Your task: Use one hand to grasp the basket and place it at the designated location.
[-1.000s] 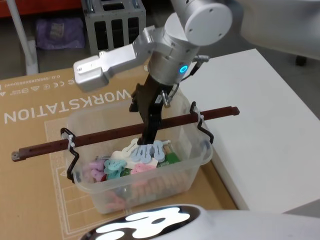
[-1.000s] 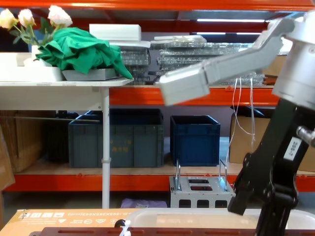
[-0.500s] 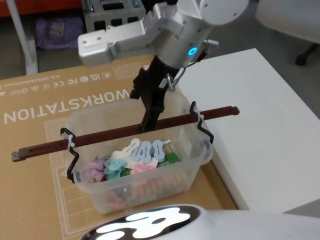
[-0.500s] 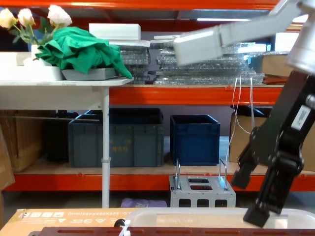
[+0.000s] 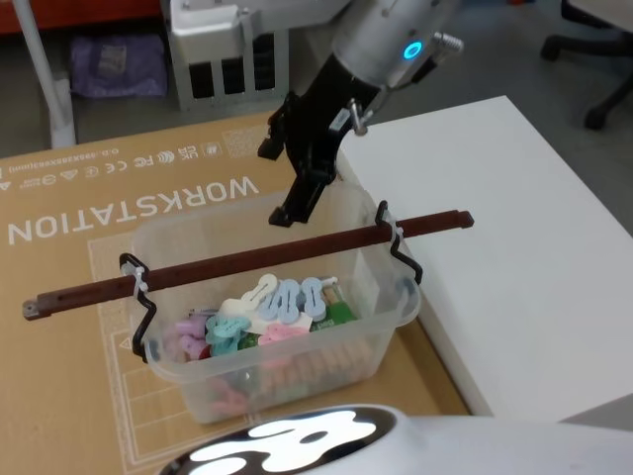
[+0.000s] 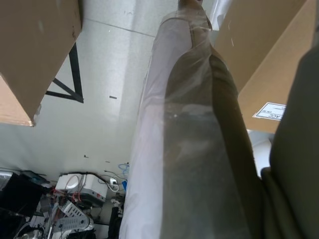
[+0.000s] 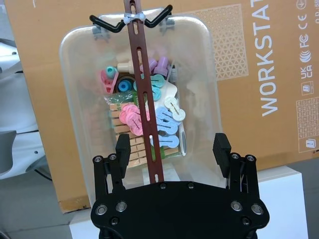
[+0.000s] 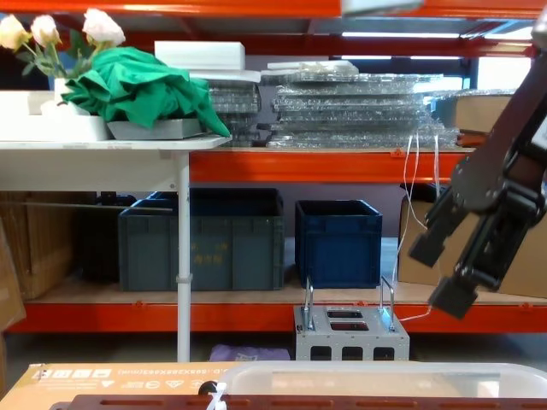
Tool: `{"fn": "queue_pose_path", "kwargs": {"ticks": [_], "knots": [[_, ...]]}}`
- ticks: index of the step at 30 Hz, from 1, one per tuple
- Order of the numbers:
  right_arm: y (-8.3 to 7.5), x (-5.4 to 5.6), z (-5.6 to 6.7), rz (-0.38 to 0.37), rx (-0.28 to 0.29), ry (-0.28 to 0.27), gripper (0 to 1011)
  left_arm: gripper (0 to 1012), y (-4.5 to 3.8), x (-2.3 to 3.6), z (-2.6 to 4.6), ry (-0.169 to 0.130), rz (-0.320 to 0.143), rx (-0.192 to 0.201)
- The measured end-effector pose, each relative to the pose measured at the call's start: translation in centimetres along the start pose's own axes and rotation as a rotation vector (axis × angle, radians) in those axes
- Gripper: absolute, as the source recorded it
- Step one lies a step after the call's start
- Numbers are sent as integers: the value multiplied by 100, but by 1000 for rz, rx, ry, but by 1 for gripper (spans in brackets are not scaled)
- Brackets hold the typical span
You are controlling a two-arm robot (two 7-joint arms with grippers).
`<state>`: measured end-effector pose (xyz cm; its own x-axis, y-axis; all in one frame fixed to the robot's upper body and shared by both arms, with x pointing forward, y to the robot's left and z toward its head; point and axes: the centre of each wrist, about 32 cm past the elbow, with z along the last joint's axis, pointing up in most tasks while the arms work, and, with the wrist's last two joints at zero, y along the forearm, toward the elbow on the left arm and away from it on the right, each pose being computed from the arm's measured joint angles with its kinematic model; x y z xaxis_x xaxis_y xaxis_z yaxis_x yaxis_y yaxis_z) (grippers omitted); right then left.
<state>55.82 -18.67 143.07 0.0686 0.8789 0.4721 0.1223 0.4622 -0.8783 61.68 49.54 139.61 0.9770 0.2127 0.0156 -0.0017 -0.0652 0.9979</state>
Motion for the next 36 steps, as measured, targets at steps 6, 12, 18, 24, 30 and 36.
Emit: {"fn": "queue_pose_path", "kwargs": {"ticks": [6,12,18,24,30,36], "knots": [[-101,-18,-7,-21,3,6,1000,0,0,0,0,0,0,0],[-209,-39,-10,-46,4,14,1000,0,0,0,1,0,0,0],[-244,-44,9,-57,4,12,1000,0,0,0,0,0,0,0],[-211,-30,37,-51,10,4,1000,0,0,0,0,0,0,0],[-164,-9,57,-41,14,-3,1000,0,0,0,0,0,0,0],[-58,28,90,-18,23,-19,1000,0,0,0,0,0,0,0]]}}
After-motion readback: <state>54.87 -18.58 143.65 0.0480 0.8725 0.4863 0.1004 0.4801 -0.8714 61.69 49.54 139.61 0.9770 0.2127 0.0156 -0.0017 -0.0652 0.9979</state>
